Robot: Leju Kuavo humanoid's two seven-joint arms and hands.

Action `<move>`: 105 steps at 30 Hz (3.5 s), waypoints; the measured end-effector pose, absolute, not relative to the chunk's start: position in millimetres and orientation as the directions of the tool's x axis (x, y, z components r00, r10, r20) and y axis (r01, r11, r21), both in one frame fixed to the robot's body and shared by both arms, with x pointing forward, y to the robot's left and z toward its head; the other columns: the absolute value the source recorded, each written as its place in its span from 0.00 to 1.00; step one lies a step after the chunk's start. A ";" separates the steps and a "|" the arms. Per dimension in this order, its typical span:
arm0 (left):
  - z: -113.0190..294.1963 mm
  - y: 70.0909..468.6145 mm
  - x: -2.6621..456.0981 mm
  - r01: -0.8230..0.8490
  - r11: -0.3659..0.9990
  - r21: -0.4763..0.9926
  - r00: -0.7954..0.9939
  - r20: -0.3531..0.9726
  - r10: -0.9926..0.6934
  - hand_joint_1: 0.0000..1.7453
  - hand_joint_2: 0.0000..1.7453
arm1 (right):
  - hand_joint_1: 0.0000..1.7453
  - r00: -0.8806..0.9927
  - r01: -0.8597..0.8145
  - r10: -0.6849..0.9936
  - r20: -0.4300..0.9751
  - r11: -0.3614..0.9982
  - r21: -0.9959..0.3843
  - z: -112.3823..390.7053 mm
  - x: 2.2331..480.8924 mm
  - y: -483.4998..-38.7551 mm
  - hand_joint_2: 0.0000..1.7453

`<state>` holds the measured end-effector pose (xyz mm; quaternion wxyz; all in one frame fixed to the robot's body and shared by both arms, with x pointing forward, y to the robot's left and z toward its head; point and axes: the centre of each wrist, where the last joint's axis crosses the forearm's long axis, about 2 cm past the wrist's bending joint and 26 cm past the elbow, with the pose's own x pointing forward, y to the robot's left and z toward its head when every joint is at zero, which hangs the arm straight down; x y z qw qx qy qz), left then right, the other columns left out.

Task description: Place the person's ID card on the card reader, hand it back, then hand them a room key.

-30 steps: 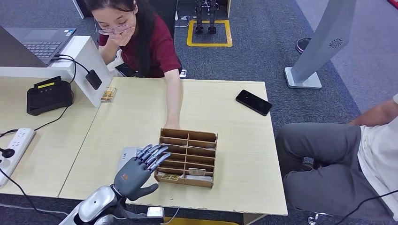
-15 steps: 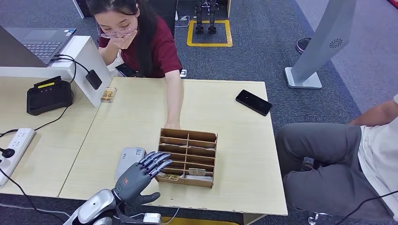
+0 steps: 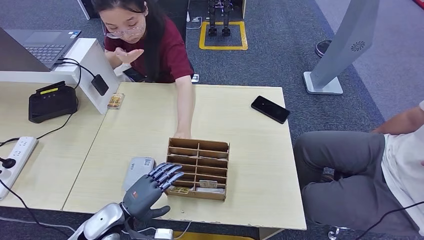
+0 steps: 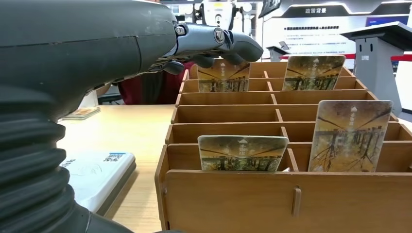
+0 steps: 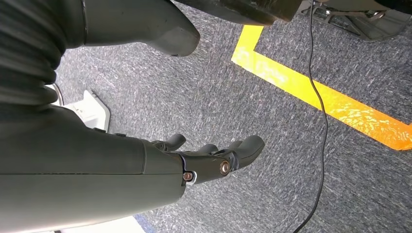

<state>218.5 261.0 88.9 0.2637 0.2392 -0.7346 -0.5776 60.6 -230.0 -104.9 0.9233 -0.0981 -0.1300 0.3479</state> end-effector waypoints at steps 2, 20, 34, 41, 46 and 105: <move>88.9 259.6 218.5 -0.056 0.211 0.976 -0.746 0.100 -0.658 0.00 1.00 | 0.00 0.724 -0.618 0.669 0.172 0.738 -0.272 -104.9 60.6 -230.0 1.00; 83.3 240.9 220.5 -0.050 0.225 0.973 -0.748 0.113 -0.654 0.00 1.00 | 0.00 0.723 -0.618 0.670 0.171 0.737 -0.273 -104.9 60.9 -230.1 1.00; 78.9 241.7 220.1 -0.043 0.209 0.977 -0.738 0.110 -0.666 0.00 1.00 | 0.00 0.718 -0.622 0.675 0.172 0.732 -0.276 -104.9 60.7 -230.3 1.00; 77.9 242.1 220.1 -0.040 0.206 0.978 -0.737 0.110 -0.667 0.16 1.00 | 0.00 0.721 -0.619 0.671 0.172 0.736 -0.276 -105.0 60.6 -230.5 1.00; 77.6 242.3 220.0 -0.043 0.205 0.978 -0.737 0.108 -0.668 1.00 1.00 | 0.00 0.723 -0.617 0.669 0.173 0.738 -0.275 -105.0 60.4 -230.6 1.00; 281.3 368.7 363.6 -0.232 0.462 0.856 -0.626 0.233 -0.745 1.00 1.00 | 0.00 0.668 -0.672 0.722 0.182 0.690 -0.271 -104.6 65.3 -232.0 1.00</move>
